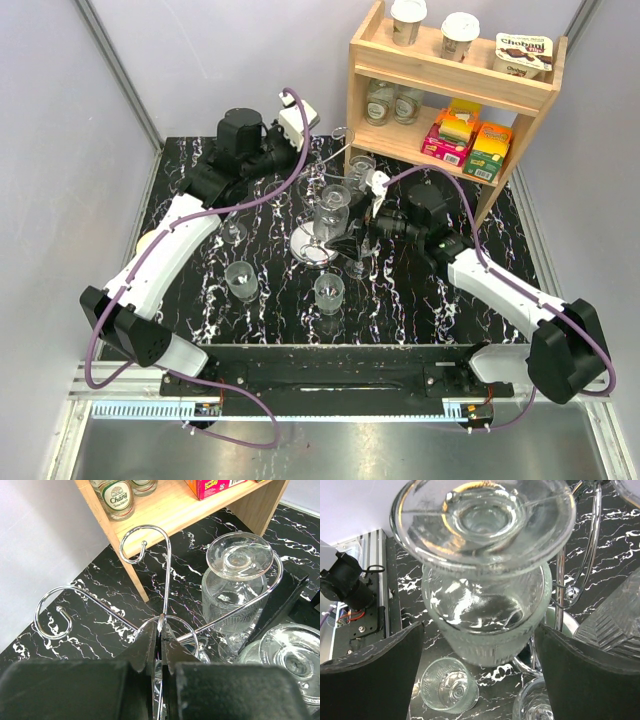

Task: Place the wine glass upside down on the wine glass rack
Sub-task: Turn the wine glass upside down at the wine rack.

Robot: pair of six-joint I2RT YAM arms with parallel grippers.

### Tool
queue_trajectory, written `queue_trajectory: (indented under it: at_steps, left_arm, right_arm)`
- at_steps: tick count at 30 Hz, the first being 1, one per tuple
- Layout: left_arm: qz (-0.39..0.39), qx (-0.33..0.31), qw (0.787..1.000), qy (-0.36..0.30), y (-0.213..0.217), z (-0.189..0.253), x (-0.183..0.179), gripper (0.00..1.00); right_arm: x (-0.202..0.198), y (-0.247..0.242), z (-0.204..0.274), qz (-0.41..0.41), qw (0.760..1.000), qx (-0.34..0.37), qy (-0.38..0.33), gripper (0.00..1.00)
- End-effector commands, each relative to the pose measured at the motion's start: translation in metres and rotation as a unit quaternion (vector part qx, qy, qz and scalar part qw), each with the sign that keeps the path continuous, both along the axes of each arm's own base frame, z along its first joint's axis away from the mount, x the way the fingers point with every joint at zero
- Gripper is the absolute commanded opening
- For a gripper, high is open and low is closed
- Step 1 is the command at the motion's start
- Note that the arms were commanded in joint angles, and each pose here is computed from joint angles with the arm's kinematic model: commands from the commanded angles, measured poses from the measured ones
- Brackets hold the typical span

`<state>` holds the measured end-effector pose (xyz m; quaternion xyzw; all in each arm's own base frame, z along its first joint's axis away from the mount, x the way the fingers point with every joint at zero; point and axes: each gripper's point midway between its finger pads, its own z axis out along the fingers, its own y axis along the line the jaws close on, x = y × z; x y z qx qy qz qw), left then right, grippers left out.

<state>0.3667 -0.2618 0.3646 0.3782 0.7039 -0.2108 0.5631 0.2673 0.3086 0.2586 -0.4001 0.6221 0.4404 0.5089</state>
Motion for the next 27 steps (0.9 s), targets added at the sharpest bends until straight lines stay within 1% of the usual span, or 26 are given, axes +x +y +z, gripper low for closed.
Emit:
queue_trajectory:
  at_steps: [1, 5, 10, 15, 23, 24, 27]
  left_arm:
    - [0.023, -0.013, 1.0, -0.015, 0.002, 0.012, 0.012, 0.0]
    - [0.051, -0.018, 0.998, -0.011, 0.008, 0.013, 0.016, 0.0]
    - [0.108, -0.032, 0.994, -0.011, 0.023, 0.012, 0.022, 0.0]
    - [0.152, -0.052, 0.987, -0.012, 0.036, 0.018, 0.025, 0.0]
    - [0.172, -0.075, 0.982, 0.01, 0.029, 0.01, 0.028, 0.0]
    - [0.189, -0.085, 0.978, 0.022, 0.03, 0.007, 0.031, 0.0]
    - [0.204, -0.097, 0.974, 0.029, 0.026, 0.008, 0.034, 0.0]
  right_arm:
    - [0.001, 0.0, 0.024, -0.003, 0.999, -0.003, -0.042, 0.96]
    - [-0.004, -0.006, 0.026, -0.001, 0.999, -0.023, -0.041, 1.0]
    - [-0.009, -0.016, 0.022, -0.006, 0.997, -0.058, -0.041, 0.99]
    - [-0.005, -0.028, 0.02, -0.035, 0.994, -0.09, -0.055, 0.99]
    - [-0.003, -0.041, 0.023, -0.061, 0.99, -0.111, -0.063, 0.99]
    - [-0.004, -0.041, 0.023, -0.062, 0.99, -0.112, -0.063, 0.99]
    - [-0.002, -0.043, 0.025, -0.067, 0.988, -0.118, -0.068, 0.99]
